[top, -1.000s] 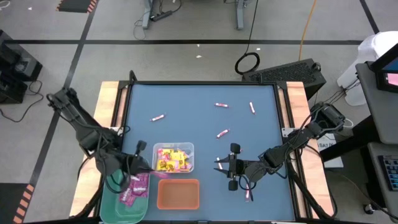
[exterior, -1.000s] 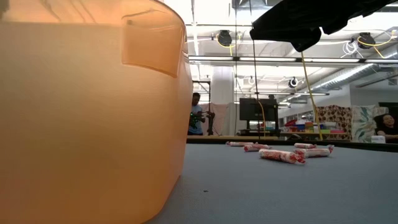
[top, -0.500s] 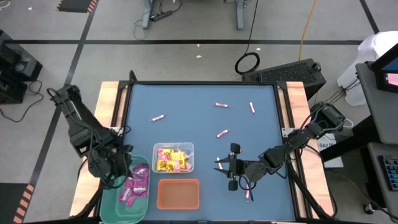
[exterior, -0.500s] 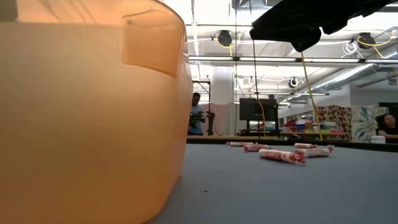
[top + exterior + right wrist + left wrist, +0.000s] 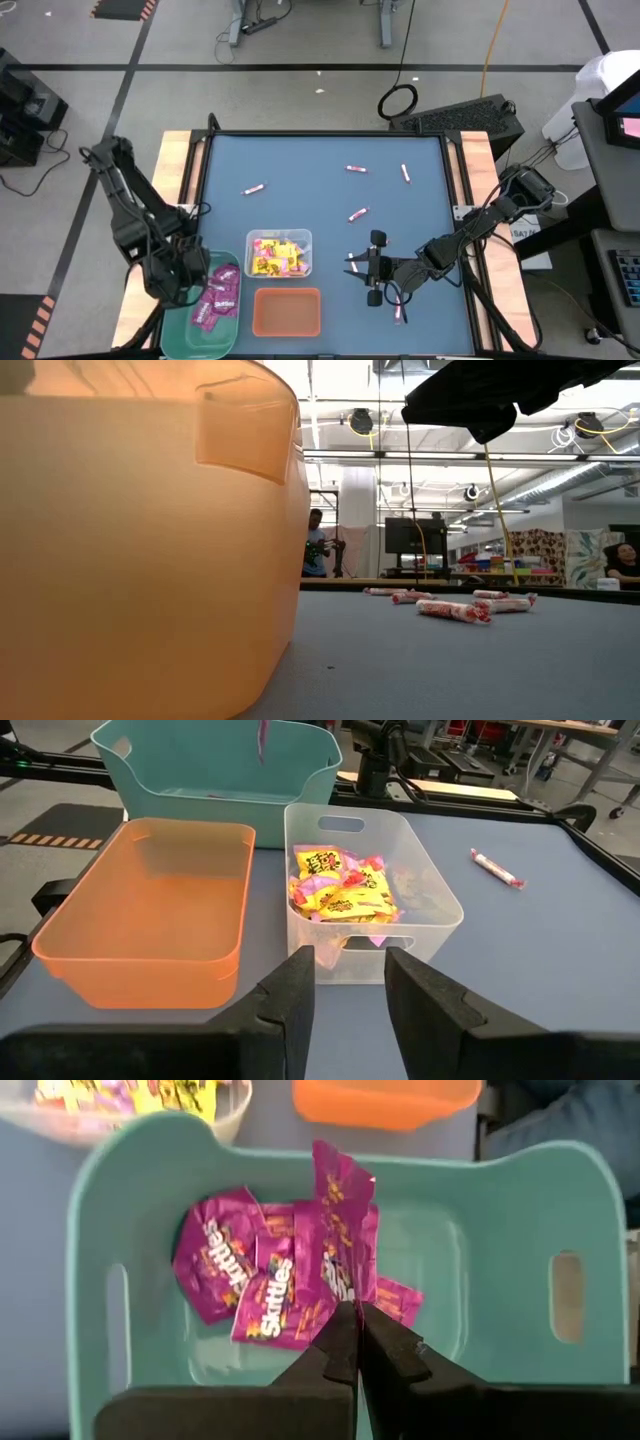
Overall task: Sort candy
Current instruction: Put the purple candy into the green bin, then put the red candy into the orange bin
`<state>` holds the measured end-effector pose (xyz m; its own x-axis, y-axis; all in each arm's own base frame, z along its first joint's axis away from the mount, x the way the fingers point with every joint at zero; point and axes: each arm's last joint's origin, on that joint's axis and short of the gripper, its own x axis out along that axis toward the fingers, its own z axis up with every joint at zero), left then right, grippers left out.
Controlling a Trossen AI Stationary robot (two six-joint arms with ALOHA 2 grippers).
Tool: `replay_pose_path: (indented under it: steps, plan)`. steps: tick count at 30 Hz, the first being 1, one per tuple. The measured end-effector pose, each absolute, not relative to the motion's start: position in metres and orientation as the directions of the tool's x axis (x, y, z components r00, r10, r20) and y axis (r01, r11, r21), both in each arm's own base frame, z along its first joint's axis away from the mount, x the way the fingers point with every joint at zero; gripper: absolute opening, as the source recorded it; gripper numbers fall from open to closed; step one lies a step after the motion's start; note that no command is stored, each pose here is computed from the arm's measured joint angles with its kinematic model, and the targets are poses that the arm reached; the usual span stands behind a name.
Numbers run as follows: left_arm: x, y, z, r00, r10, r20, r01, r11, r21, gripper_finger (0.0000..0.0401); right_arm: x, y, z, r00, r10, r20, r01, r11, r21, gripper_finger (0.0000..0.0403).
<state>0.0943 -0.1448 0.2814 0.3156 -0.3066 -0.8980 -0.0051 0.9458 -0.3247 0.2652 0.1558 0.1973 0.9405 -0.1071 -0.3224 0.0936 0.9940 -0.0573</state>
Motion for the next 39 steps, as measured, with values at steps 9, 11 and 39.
replay_pose_path:
  steps: [9,11,39]
  plan:
    - [0.103,-0.162,0.259,0.175,-0.226,-0.958,-0.163,0.953,-0.255,0.0010,0.265,0.156,0.197,0.941,-0.107,-0.322,0.094,0.994,-0.055,0.0114]
    - [0.104,-0.165,0.255,0.157,-0.210,-0.965,-0.171,0.957,-0.236,0.0018,0.265,0.156,0.197,0.940,-0.107,-0.323,0.097,0.994,-0.047,0.0114]
    - [0.169,-0.166,0.259,0.449,-0.180,-0.875,-0.080,0.967,-0.240,0.0121,0.265,0.156,0.197,0.940,-0.108,-0.323,0.114,0.993,0.002,0.0114]
